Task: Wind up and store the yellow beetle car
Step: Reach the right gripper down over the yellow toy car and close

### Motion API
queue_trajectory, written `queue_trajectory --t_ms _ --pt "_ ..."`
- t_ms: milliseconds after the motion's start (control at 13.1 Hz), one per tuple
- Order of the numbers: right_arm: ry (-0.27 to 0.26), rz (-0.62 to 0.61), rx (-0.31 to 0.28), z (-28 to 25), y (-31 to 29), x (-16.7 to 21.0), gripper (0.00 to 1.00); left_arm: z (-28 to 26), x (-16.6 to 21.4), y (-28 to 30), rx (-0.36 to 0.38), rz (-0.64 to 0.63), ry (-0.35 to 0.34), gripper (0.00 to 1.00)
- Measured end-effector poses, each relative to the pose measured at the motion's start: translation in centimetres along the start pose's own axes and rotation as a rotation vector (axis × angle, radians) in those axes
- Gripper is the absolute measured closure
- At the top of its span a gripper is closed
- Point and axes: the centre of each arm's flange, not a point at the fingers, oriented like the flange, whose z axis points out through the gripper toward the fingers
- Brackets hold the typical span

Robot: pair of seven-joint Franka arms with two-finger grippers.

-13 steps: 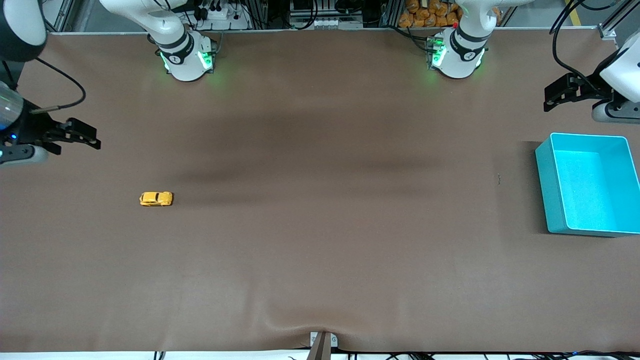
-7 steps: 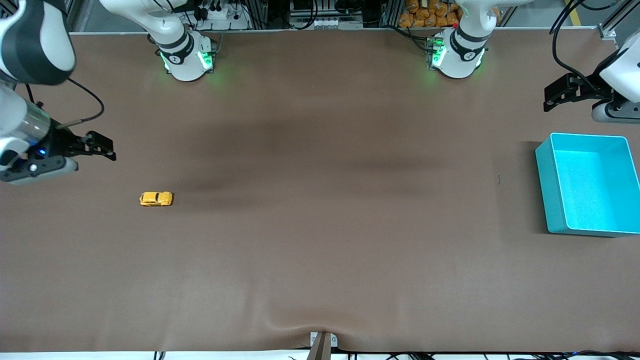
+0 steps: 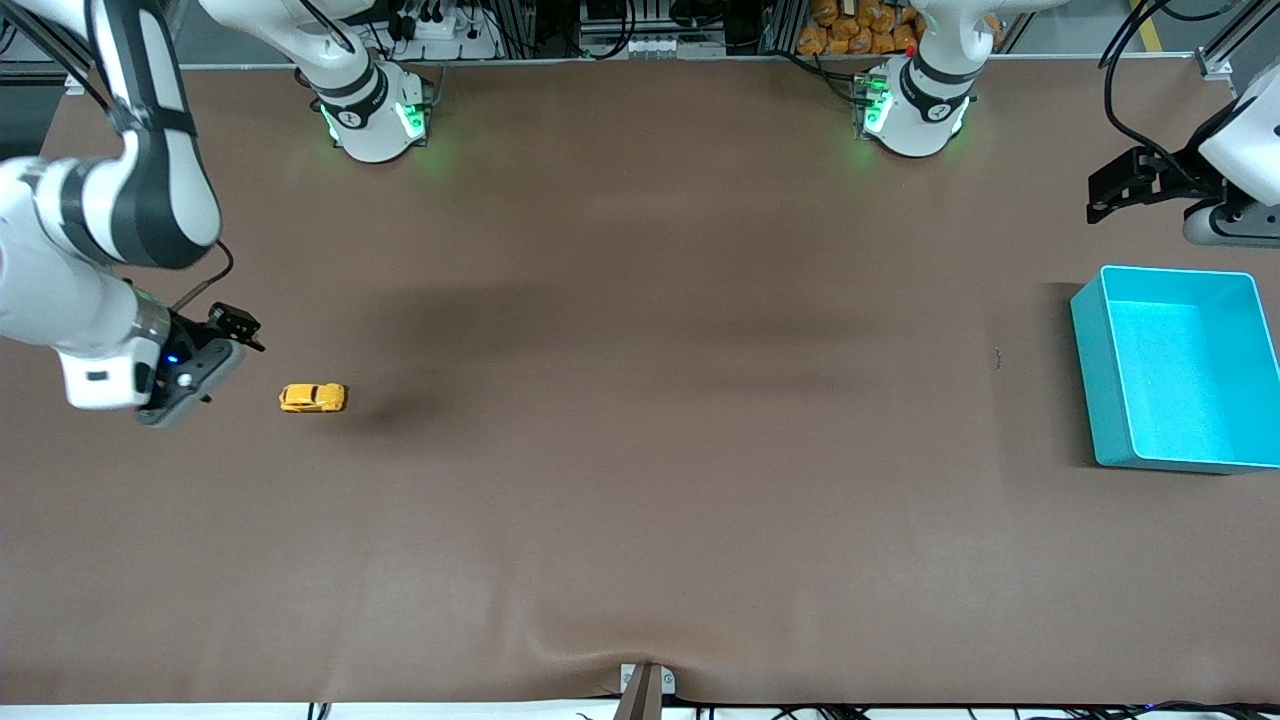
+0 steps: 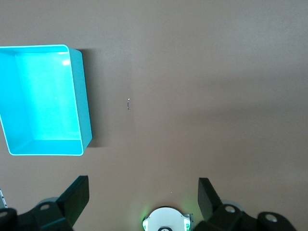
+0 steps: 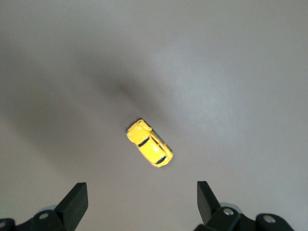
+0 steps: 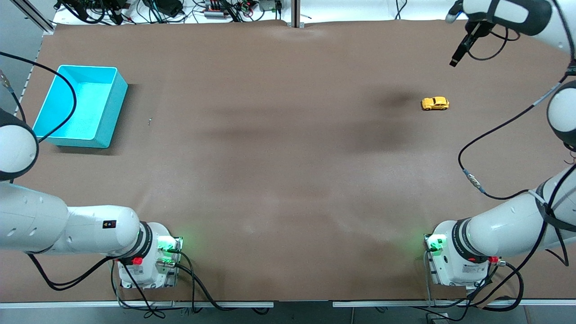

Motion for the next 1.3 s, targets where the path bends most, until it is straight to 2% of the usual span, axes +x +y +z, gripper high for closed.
queue_trajectory --t_ms 153,612,917,1300 --pt "-0.009 -0.194 -0.008 2.8 0.9 0.2 0.0 0.0 0.0 0.0 0.0 -0.003 -0.001 0.0" --pt "-0.028 -0.531 -0.012 11.5 -0.3 -0.7 0.0 0.1 0.0 -0.1 0.0 -0.007 -0.003 0.0" --pt "-0.047 -0.62 0.009 15.1 -0.4 -0.9 0.0 0.2 0.1 -0.4 -0.001 -0.012 -0.004 0.0" --pt "-0.063 -0.61 0.024 17.9 0.0 -1.7 0.0 0.3 0.1 0.0 0.0 -0.045 -0.007 0.0"
